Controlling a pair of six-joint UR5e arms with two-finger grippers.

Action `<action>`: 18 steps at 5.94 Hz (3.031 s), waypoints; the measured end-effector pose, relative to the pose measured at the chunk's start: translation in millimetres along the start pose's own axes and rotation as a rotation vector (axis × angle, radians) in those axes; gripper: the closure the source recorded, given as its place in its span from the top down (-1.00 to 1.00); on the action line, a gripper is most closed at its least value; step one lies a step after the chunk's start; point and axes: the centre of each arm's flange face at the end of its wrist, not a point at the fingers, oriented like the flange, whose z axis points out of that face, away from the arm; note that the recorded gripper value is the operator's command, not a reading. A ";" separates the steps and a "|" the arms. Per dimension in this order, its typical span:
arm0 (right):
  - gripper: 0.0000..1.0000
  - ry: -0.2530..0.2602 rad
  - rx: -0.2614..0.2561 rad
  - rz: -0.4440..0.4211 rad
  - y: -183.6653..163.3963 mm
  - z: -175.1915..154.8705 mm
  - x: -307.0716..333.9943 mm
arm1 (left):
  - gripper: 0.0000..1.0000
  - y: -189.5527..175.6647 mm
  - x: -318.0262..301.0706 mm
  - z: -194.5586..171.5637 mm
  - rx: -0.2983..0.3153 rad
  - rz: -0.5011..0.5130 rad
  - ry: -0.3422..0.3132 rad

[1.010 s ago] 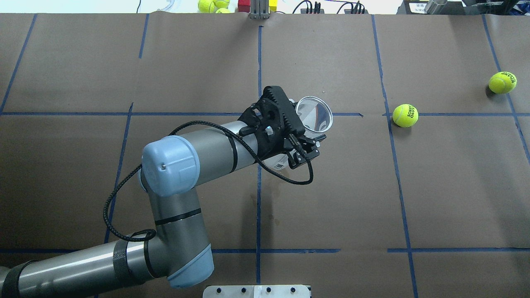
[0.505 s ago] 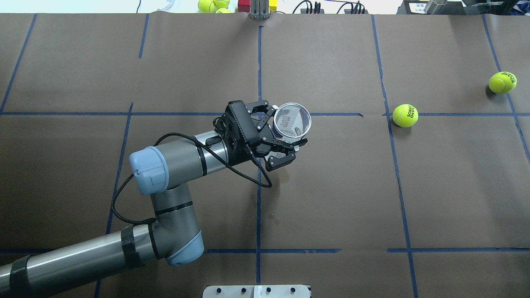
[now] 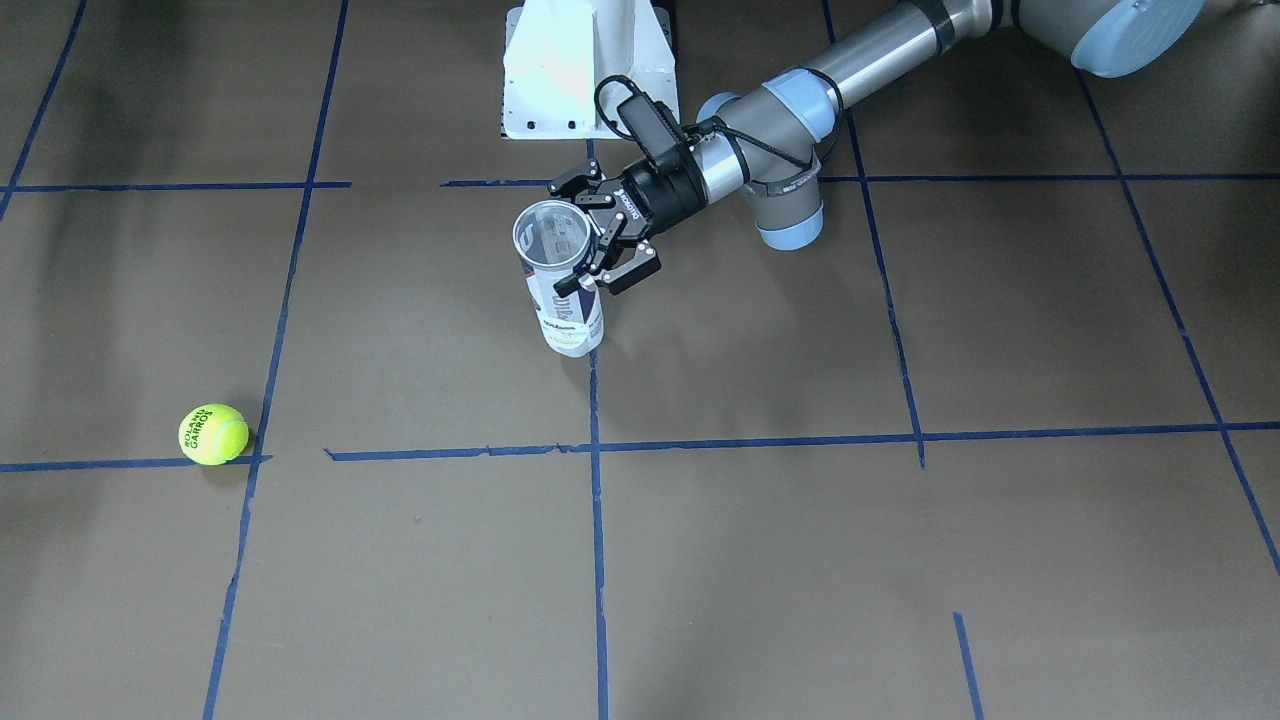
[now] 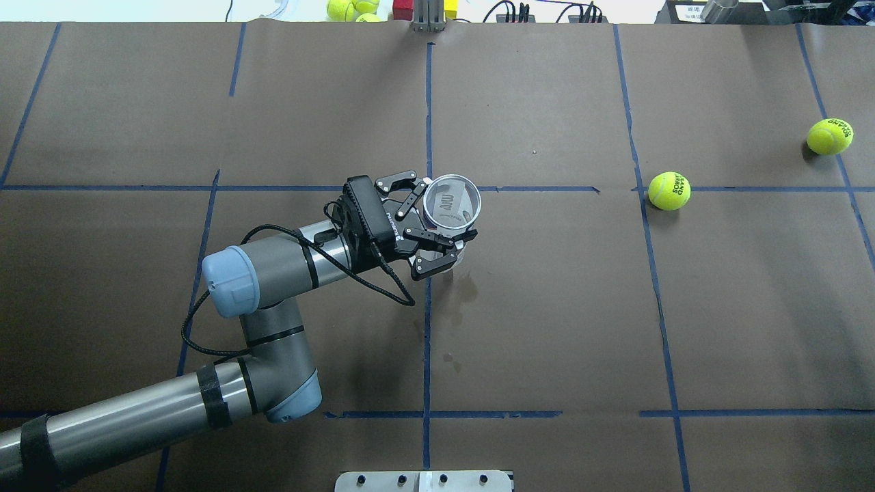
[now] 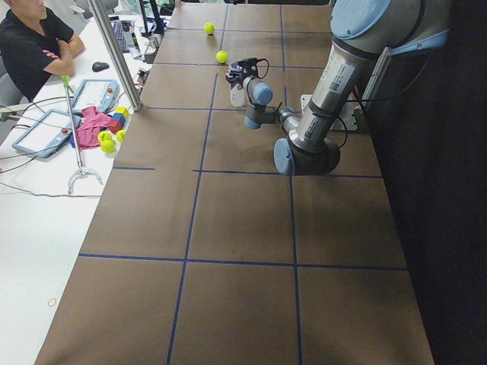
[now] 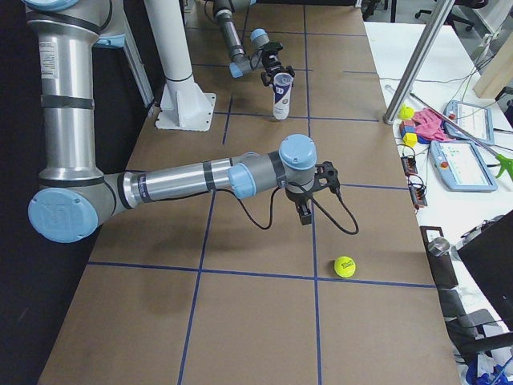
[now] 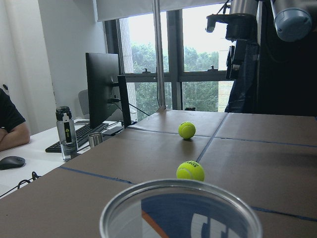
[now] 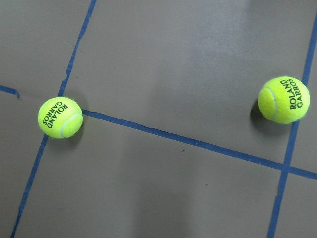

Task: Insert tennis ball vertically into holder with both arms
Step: 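Reach the right gripper to the nearer tennis ball and grasp it, then carry the ball with the right gripper over the can's open top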

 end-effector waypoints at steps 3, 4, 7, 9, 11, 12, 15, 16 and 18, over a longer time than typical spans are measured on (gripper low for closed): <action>0.97 0.059 -0.047 0.039 -41.6 54.5 -65.8 | 0.60 8.3 0.8 -2.8 -0.020 0.001 0.017; 0.98 0.092 -0.055 0.059 -52.0 77.7 -96.9 | 0.60 10.0 2.6 -2.7 -0.023 -0.002 0.020; 0.98 0.140 -0.054 0.167 -76.6 125.6 -167.0 | 0.61 10.7 3.4 -2.6 -0.025 -0.006 0.022; 0.98 0.152 -0.072 0.170 -92.4 165.6 -188.7 | 0.61 11.1 3.4 -2.6 -0.026 -0.007 0.021; 0.98 0.129 -0.059 0.154 -92.8 204.8 -179.9 | 0.62 11.1 3.4 -2.5 -0.026 -0.006 0.021; 0.98 0.121 -0.057 0.169 -91.9 215.1 -183.5 | 0.62 11.0 3.4 -2.5 -0.026 -0.006 0.021; -0.75 0.130 -0.070 0.163 -87.2 235.5 -196.1 | 0.62 11.9 3.3 -3.7 -0.028 -0.006 0.022; -1.00 0.140 -0.068 0.157 -85.2 238.6 -197.0 | 0.62 12.8 3.0 -4.7 -0.030 -0.005 0.022; -1.00 0.099 -0.018 0.154 -97.0 206.1 -217.6 | 0.63 13.2 2.8 -5.4 -0.030 -0.006 0.022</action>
